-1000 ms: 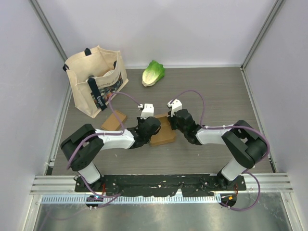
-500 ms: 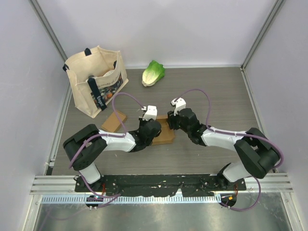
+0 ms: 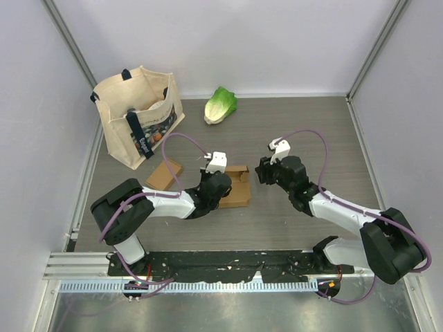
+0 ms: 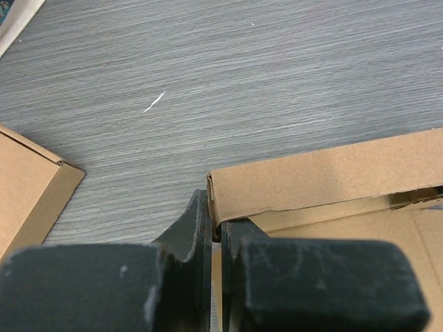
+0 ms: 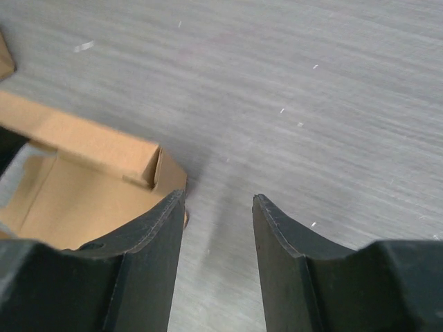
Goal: Fold the paper box
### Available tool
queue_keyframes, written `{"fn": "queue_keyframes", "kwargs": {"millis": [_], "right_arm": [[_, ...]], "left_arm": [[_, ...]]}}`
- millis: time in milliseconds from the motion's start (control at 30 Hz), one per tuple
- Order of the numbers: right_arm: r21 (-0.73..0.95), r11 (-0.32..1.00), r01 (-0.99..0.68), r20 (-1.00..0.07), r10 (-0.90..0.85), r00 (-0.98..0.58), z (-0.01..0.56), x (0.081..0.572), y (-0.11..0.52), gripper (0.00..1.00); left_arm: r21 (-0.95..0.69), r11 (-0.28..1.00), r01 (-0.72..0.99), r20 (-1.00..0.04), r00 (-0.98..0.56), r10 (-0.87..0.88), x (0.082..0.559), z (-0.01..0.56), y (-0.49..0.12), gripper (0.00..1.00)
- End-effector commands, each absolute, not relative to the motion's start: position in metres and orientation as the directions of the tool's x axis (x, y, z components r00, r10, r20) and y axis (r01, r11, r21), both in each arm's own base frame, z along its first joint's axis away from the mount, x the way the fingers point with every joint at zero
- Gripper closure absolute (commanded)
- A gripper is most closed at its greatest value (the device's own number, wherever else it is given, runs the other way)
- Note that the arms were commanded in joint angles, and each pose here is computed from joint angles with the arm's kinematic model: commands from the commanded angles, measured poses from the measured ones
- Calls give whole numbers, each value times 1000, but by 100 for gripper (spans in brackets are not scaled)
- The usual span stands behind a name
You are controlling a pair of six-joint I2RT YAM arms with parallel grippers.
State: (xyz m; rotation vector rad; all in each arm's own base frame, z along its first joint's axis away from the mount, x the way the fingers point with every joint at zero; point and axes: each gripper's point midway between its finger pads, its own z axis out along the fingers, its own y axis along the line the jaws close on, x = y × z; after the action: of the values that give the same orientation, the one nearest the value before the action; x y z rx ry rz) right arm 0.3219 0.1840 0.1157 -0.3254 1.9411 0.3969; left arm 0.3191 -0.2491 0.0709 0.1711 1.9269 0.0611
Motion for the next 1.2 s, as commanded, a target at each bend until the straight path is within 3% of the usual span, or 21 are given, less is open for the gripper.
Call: {"fn": "queue_keyframes", "kwargs": {"millis": [0,100,467,967,1167], "right_arm": [[55,858,-512,-938,-132,-321,108,307,202,51],[28,821,-571,-946,-163,-281,102,301,219,51],[-46,835,-548,-942,-218,-254,87,325,225,55],[-85,815,-573,-962,-218,-167,96,345,260,66],[-131,832,-539,-949,-262,-173,87,350,262,78]], "left_arm": [[119,989,87,-937,-318,141,321,78,-251,100],[120,989,90,-937,-319,143,321,77,-251,100],[105,990,98,-939,-317,132,319,72,-251,100],[89,989,122,-944,-306,123,319,77,-255,100],[81,988,132,-944,-307,118,318,77,-257,100]]}}
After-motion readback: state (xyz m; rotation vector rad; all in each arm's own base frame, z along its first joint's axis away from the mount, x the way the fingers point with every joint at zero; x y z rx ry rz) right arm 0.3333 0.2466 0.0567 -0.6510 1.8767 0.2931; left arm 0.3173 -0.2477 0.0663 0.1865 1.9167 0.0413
